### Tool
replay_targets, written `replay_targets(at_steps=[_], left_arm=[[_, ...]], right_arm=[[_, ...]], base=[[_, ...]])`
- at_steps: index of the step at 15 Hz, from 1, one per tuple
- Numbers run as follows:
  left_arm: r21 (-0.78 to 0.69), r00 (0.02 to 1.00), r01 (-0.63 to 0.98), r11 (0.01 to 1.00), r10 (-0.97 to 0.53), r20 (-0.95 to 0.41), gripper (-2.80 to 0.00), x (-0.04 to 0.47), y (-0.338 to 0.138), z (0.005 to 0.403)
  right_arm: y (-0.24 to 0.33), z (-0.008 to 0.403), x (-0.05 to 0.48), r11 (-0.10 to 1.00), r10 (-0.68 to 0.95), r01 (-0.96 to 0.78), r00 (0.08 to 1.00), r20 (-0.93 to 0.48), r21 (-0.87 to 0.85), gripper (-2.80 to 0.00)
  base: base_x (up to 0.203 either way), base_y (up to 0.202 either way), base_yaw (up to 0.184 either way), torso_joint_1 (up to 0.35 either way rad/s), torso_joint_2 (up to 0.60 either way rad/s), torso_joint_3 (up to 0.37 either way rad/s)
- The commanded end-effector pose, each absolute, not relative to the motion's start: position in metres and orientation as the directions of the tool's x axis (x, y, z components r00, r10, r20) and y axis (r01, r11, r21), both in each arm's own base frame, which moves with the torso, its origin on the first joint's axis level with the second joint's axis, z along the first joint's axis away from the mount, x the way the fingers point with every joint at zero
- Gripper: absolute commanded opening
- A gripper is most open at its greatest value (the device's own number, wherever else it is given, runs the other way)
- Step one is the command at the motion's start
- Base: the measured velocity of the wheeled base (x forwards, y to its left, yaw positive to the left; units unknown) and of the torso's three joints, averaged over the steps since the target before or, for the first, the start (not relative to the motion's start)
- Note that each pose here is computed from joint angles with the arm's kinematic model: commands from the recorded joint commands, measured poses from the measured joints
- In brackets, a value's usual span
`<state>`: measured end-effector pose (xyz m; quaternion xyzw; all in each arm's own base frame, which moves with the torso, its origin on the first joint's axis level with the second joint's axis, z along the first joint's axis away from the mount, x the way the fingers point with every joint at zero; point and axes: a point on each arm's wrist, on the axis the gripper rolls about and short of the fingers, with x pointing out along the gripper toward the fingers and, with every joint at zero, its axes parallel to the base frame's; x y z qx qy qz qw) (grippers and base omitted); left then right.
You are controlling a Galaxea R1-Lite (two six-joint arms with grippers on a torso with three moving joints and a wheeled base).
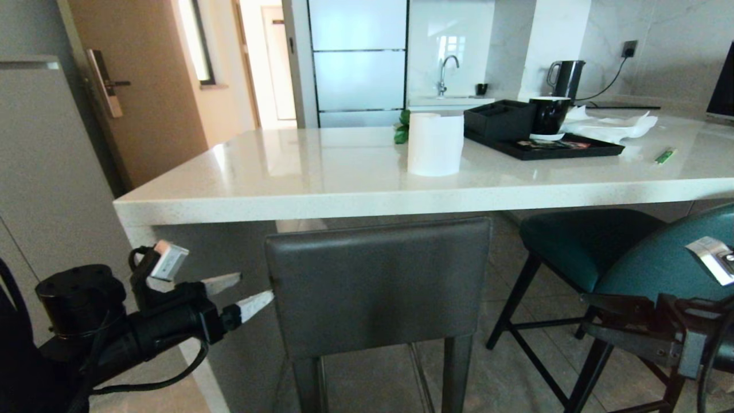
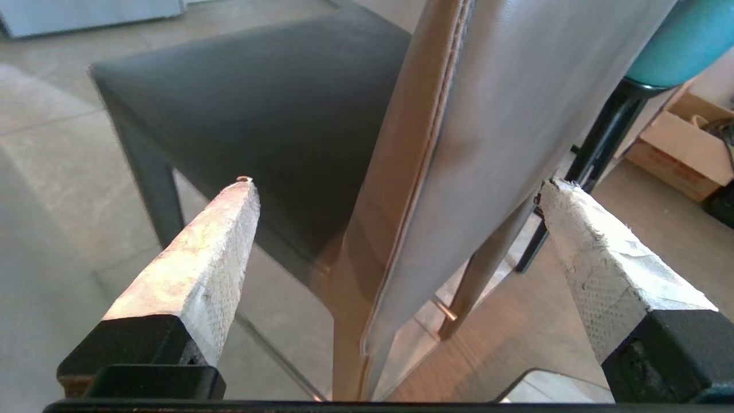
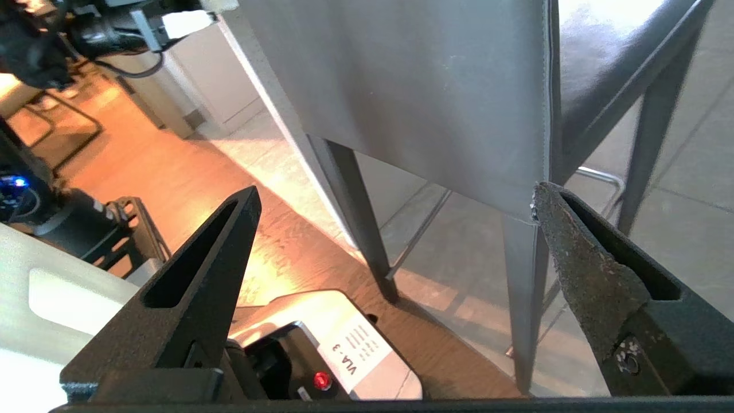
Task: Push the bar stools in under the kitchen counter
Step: Pull the gray chair out from under the dining table
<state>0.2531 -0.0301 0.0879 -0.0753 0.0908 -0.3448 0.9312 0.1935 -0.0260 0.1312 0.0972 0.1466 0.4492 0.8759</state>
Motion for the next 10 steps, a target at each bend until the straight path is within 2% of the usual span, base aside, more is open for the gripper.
replay_targets(at_steps=[1,6,10], left_arm=[[-0.223,0.73,0.634,0.741,-0.668,-0.142,0.0,0.26,-0.034,0.076],[-0.227,0.716,0.646,0.729,-0.682,-0.149,0.0,0.271,-0.039,0.069],[-0.228,0.719,0.643,0.731,-0.679,-0.149,0.0,0.275,-0.039,0.067]], right_arm=[[-0.029,0.121,0.205,0.563,0.825,-0.753,0.537,-0.177,0.34,0.0],[-0.036,0.11,0.233,0.555,0.831,-0.769,0.533,-0.161,0.319,0.0],[-0.038,0.086,0.267,0.536,0.843,-0.766,0.508,-0.177,0.355,0.0]], base=[[0.0,0.0,0.0,0.0,0.0,0.0],[0.0,0.0,0.0,0.0,0.0,0.0],[0.0,0.0,0.0,0.0,0.0,0.0]])
